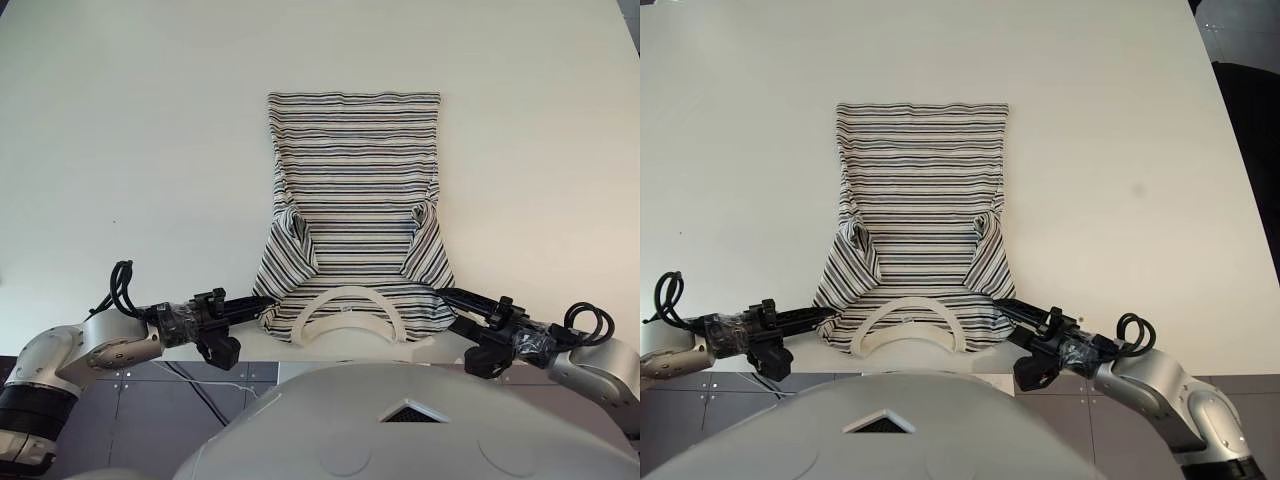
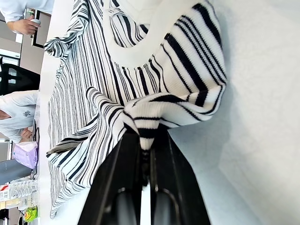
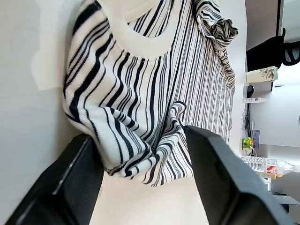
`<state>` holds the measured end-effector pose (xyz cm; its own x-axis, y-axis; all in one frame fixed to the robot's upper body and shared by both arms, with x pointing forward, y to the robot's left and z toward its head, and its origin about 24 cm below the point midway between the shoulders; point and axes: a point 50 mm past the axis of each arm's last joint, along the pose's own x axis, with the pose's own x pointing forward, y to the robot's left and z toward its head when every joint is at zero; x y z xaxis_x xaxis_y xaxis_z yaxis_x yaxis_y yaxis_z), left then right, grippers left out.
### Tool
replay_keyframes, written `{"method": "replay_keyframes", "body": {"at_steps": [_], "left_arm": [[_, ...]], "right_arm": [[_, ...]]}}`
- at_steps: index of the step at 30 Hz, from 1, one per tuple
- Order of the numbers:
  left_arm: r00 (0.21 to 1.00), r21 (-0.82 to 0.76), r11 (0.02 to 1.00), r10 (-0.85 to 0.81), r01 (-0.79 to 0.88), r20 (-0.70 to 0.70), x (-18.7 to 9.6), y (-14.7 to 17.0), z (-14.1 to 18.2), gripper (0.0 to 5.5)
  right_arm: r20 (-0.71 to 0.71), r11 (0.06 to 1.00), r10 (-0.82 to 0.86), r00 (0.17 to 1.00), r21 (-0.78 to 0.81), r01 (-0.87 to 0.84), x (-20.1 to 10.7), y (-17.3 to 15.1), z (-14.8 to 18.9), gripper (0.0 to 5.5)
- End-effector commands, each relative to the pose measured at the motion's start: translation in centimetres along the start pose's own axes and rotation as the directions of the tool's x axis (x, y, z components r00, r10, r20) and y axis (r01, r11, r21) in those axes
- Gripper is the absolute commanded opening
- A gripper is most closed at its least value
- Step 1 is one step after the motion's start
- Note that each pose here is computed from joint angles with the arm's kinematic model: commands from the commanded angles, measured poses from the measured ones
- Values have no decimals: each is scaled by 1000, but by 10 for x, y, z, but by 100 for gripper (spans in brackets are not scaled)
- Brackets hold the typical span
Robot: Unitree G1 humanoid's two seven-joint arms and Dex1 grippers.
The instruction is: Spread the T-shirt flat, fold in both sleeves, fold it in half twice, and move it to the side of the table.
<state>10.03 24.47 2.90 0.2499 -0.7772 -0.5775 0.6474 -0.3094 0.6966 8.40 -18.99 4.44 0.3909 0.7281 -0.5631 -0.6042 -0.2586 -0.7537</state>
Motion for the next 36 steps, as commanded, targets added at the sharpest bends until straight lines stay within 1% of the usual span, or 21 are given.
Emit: {"method": "replay_keyframes", "body": {"at_steps": [1, 2, 4, 5, 6, 8, 13, 16, 18, 21, 28, 32, 36], "left_arm": [[983, -64, 984, -171, 167, -64, -5, -30, -4, 10], [984, -65, 984, -168, 164, -63, -5, -29, -3, 10], [988, -60, 987, -150, 148, -45, -5, -27, -1, 10], [989, -55, 989, -142, 140, -36, -5, -26, -1, 10], [990, -52, 989, -138, 136, -31, -5, -26, 0, 10], [991, -48, 990, -133, 132, -25, -4, -25, 1, 10], [994, -32, 993, -112, 112, -2, -1, -22, 4, 10], [997, -33, 996, -79, 80, 24, 3, -17, 7, 10], [997, -64, 997, -38, 41, 61, 4, -13, 15, 10], [988, -161, 986, 60, -37, 144, 3, 5, 33, 10], [940, -401, 914, 189, -61, 286, -19, 37, 77, 10], [913, -481, 871, 269, -96, 305, -30, 47, 90, 10], [897, -511, 843, 348, -171, 272, -32, 53, 88, 10]], "right_arm": [[-27, 996, 88, 996, -7, -88, 2, 11, -6, 268], [-37, 996, 88, 995, -6, -89, 1, 11, -9, 258], [-54, 996, 86, 995, 0, -86, 1, 11, -14, 215], [-58, 997, 78, 995, 16, -77, 1, 11, -16, 183], [-59, 997, 70, 996, 31, -68, 1, 10, -17, 168], [-61, 998, 52, 997, 49, -49, 1, 8, -19, 120], [-51, 997, 44, 998, 60, -41, -1, 7, -19, 18], [-31, 997, 37, 999, 71, -34, 0, 5, -16, 12], [-13, 996, 16, 1000, 86, -15, -1, 1, -13, 12], [19, 990, -40, 999, 138, 37, -8, -12, -6, 12], [90, 951, -132, 987, 293, 100, -39, -39, 24, 12], [88, 942, -132, 987, 322, 98, -58, -50, 30, 12], [79, 945, -117, 990, 316, 87, -66, -63, 19, 12]]}}
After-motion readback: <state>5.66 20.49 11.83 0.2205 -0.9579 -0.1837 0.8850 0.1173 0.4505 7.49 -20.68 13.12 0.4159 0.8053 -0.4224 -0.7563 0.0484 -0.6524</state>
